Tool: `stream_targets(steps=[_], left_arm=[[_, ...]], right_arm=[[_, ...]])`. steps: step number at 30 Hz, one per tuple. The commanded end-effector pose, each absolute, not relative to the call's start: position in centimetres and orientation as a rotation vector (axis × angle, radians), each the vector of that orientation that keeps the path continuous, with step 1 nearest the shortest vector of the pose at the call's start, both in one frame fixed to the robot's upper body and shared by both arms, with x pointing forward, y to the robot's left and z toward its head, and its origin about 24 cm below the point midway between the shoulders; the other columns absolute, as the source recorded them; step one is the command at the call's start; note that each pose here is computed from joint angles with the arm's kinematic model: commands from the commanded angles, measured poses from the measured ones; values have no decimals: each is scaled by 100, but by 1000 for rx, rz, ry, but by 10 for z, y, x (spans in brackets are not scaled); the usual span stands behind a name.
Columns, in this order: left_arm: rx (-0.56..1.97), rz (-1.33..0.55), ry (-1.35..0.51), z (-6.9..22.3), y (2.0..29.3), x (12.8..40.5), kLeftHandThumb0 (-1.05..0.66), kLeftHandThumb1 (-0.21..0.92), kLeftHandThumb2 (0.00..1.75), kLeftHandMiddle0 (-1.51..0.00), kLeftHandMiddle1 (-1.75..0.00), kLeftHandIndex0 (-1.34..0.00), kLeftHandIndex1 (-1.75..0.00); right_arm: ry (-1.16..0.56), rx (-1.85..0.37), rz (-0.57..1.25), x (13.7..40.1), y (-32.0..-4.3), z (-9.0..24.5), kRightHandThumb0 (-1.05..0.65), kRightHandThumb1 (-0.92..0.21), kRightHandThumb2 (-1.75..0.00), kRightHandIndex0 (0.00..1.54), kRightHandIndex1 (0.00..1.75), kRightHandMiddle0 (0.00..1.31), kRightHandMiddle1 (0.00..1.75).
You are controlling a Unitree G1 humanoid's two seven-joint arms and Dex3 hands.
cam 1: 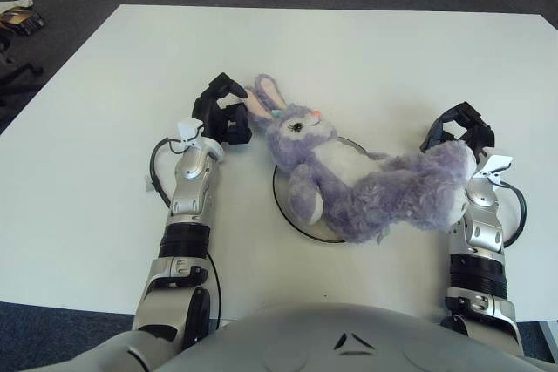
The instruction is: Put the doll into the plate.
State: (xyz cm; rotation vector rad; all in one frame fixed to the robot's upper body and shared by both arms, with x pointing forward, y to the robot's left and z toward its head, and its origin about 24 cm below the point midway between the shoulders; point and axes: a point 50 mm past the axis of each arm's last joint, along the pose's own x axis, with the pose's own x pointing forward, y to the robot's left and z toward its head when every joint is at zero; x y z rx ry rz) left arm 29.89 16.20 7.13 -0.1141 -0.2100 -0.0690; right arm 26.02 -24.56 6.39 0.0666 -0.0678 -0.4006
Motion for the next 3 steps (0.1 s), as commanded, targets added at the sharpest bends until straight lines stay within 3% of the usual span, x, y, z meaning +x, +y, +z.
stream_targets(steps=[1, 3], left_arm=[[-93, -74, -168, 65, 164, 295, -53, 21, 145, -135, -175, -71, -175], [-79, -68, -161, 66, 165, 295, -53, 21, 145, -135, -175, -70, -175]], right_arm=[[-32, 93, -398, 259, -244, 58, -54, -19, -148, 135, 175, 73, 175], [-30, 96, -397, 259, -243, 58, -54, -19, -148, 135, 175, 72, 175]])
